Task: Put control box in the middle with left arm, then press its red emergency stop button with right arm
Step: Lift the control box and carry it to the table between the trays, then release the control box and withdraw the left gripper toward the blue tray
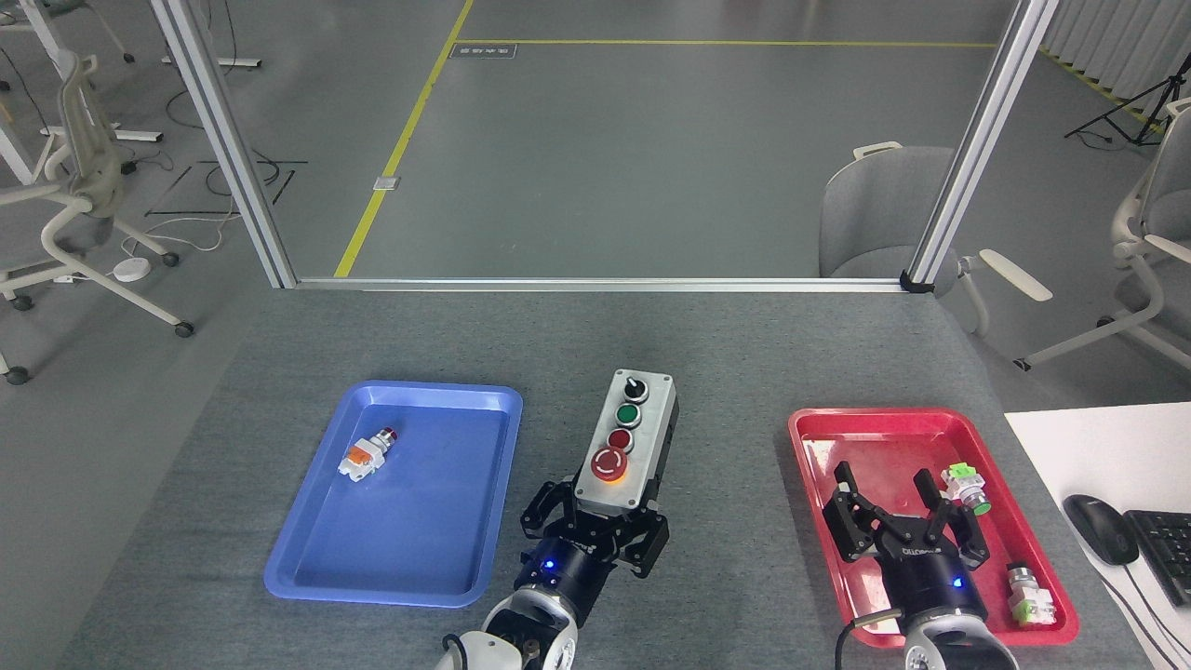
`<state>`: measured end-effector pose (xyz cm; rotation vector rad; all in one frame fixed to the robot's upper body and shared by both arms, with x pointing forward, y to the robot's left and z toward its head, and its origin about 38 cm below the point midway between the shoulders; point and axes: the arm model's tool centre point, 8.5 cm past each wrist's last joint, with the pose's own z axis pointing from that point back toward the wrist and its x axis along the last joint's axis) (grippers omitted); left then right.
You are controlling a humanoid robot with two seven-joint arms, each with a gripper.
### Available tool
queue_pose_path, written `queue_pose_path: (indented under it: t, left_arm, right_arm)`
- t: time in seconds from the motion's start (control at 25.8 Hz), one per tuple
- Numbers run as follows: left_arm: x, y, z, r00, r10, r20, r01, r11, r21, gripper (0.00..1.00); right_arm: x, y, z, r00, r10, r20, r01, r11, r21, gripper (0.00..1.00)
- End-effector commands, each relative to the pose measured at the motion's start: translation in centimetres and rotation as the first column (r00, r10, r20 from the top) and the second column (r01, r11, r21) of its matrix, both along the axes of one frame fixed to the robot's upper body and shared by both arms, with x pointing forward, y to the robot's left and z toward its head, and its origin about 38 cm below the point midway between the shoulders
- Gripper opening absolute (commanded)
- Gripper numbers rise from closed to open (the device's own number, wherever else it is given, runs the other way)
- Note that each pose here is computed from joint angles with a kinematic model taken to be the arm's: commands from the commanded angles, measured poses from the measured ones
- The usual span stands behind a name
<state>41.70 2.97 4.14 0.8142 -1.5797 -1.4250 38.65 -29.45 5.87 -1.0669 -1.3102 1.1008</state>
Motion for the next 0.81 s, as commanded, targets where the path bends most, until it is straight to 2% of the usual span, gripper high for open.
queue_pose_path:
  t: [0.0,0.31,0.5,0.54,0.58,0.62,0.7,0.74,0.77]
  left_arm:
    - [-0.2,-2.8,-1.7,0.997,-0.069,-0.024,0.071,0.990,0.119,0.00]
    - [-0.5,-3.5,-5.4,0.983,-0.156,-0.101,0.180,0.936,0.303,0.00]
    - [-0.9,-3.6,-6.3,0.972,-0.165,-0.165,0.213,0.915,0.342,0.00]
    - [-1.0,-3.6,-6.6,0.969,-0.164,-0.182,0.221,0.909,0.353,0.19]
    - [-1.2,-3.6,-6.8,0.967,-0.165,-0.195,0.227,0.904,0.362,0.45]
    - [-1.2,-3.7,-6.8,0.966,-0.166,-0.199,0.230,0.901,0.367,0.61]
    - [-1.3,-3.9,-6.6,0.966,-0.173,-0.190,0.233,0.902,0.363,0.81]
    - [-1.3,-3.9,-6.5,0.967,-0.176,-0.185,0.233,0.904,0.359,0.98]
    - [-1.4,-4.1,-6.4,0.966,-0.182,-0.181,0.236,0.906,0.352,0.98]
  right_arm:
    - [0.0,0.0,0.0,1.000,-0.001,0.000,0.001,1.000,0.000,0.99]
    - [0.1,-0.1,0.2,1.000,-0.001,0.003,0.001,1.000,-0.003,0.99]
    - [0.1,-0.2,0.2,1.000,-0.001,0.005,0.001,1.000,-0.004,0.99]
    - [0.1,-0.4,0.2,1.000,-0.006,0.005,0.006,1.000,-0.003,0.99]
    - [0.1,-0.4,0.3,1.000,-0.007,0.006,0.007,1.000,0.002,0.99]
    - [0.1,-0.3,0.3,1.000,-0.005,0.007,0.005,1.000,0.009,0.99]
    - [0.1,-0.4,0.3,1.000,-0.008,0.010,0.007,1.000,0.029,0.99]
    - [0.1,-0.5,0.3,1.000,-0.008,0.012,0.008,0.999,0.037,0.99]
    - [0.1,-0.5,0.4,1.000,-0.008,0.013,0.007,0.999,0.044,0.99]
